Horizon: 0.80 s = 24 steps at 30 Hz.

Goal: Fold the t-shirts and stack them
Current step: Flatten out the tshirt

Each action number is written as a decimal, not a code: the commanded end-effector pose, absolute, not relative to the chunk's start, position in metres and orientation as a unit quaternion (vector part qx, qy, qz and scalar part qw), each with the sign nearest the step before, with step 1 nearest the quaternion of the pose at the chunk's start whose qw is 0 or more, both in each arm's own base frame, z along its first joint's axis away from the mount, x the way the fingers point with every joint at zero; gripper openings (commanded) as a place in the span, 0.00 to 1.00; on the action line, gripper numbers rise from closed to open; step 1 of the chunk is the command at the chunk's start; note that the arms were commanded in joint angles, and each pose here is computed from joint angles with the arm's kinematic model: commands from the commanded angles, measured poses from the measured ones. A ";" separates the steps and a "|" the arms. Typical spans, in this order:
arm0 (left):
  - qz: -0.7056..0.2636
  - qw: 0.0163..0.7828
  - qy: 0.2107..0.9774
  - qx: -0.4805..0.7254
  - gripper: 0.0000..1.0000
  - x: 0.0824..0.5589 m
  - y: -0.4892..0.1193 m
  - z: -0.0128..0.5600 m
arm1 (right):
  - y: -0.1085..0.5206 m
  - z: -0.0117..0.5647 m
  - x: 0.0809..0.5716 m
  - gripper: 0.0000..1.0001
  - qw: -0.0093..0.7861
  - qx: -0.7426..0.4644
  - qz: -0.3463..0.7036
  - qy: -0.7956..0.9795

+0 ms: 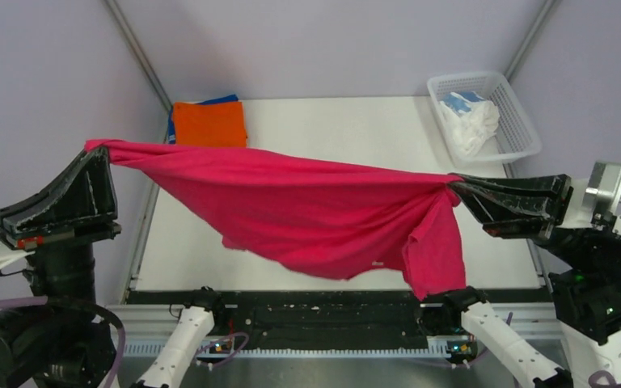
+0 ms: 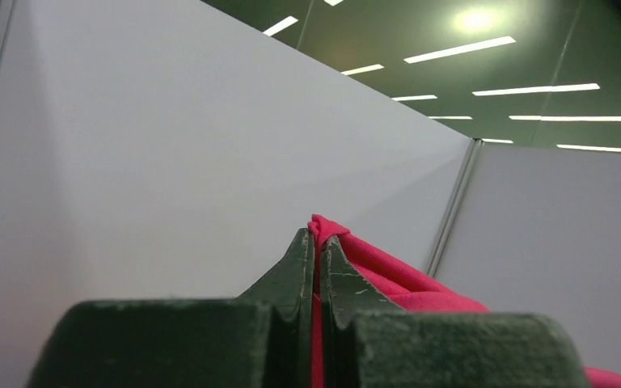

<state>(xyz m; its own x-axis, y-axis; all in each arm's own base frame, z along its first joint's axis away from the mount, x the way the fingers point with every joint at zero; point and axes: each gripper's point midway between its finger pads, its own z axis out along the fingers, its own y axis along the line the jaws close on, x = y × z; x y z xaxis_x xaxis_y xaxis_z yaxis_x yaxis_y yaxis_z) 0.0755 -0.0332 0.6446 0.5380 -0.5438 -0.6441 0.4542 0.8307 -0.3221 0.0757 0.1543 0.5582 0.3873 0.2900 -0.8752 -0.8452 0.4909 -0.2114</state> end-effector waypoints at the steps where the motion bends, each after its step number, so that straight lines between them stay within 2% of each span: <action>1: -0.244 0.859 0.442 -0.086 0.00 0.121 -0.027 0.622 | 0.159 0.545 0.098 0.00 0.741 -0.311 0.390 0.450; 4: -0.210 0.836 0.491 -0.129 0.00 0.172 -0.018 0.587 | 0.158 0.516 0.143 0.00 0.739 -0.270 0.357 0.503; 6: -0.178 0.802 0.545 -0.168 0.00 0.221 -0.012 0.540 | 0.154 0.488 0.181 0.00 0.740 -0.239 0.317 0.543; 11: -0.065 0.672 0.680 -0.288 0.00 0.327 0.010 0.372 | 0.137 0.370 0.307 0.00 0.693 -0.140 0.177 0.685; 12: -0.042 0.639 0.706 -0.303 0.02 0.341 0.013 0.332 | 0.138 0.338 0.330 0.00 0.668 -0.134 0.156 0.715; 13: -0.020 0.603 0.732 -0.317 0.15 0.353 0.015 0.294 | 0.142 0.307 0.351 0.01 0.642 -0.136 0.140 0.741; 14: -0.005 0.565 0.757 -0.328 0.46 0.362 0.016 0.259 | 0.147 0.278 0.370 0.07 0.618 -0.138 0.129 0.763; 15: 0.009 0.525 0.781 -0.339 0.63 0.369 0.017 0.226 | 0.153 0.248 0.387 0.23 0.590 -0.140 0.121 0.786; 16: 0.022 0.485 0.801 -0.351 0.87 0.374 0.018 0.199 | 0.156 0.227 0.406 0.49 0.573 -0.134 0.111 0.801; 17: 0.035 0.443 0.820 -0.360 0.92 0.380 0.019 0.173 | 0.156 0.215 0.427 0.69 0.559 -0.113 0.096 0.816; 18: 0.043 0.414 0.834 -0.361 0.94 0.384 0.018 0.160 | 0.157 0.201 0.443 0.84 0.543 -0.094 0.085 0.830; 19: 0.048 0.396 0.844 -0.359 0.95 0.387 0.016 0.154 | 0.159 0.184 0.450 0.95 0.519 -0.089 0.079 0.846; 20: 0.041 0.380 0.855 -0.349 0.97 0.391 0.011 0.151 | 0.163 0.175 0.457 0.98 0.508 -0.089 0.079 0.853; 24: -0.038 0.364 0.882 -0.295 0.99 0.405 -0.023 0.149 | 0.170 0.168 0.456 0.99 0.510 -0.069 0.099 0.852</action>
<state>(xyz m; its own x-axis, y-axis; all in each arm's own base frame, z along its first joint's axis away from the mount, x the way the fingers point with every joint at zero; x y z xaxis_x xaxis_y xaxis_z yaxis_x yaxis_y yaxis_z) 0.3763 0.0055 0.0961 -0.5957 -0.5331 -0.6008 -0.6029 0.7910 -0.1041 0.4299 0.1670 0.0943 -0.6249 -0.1387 -0.7683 -0.2796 0.9586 0.0543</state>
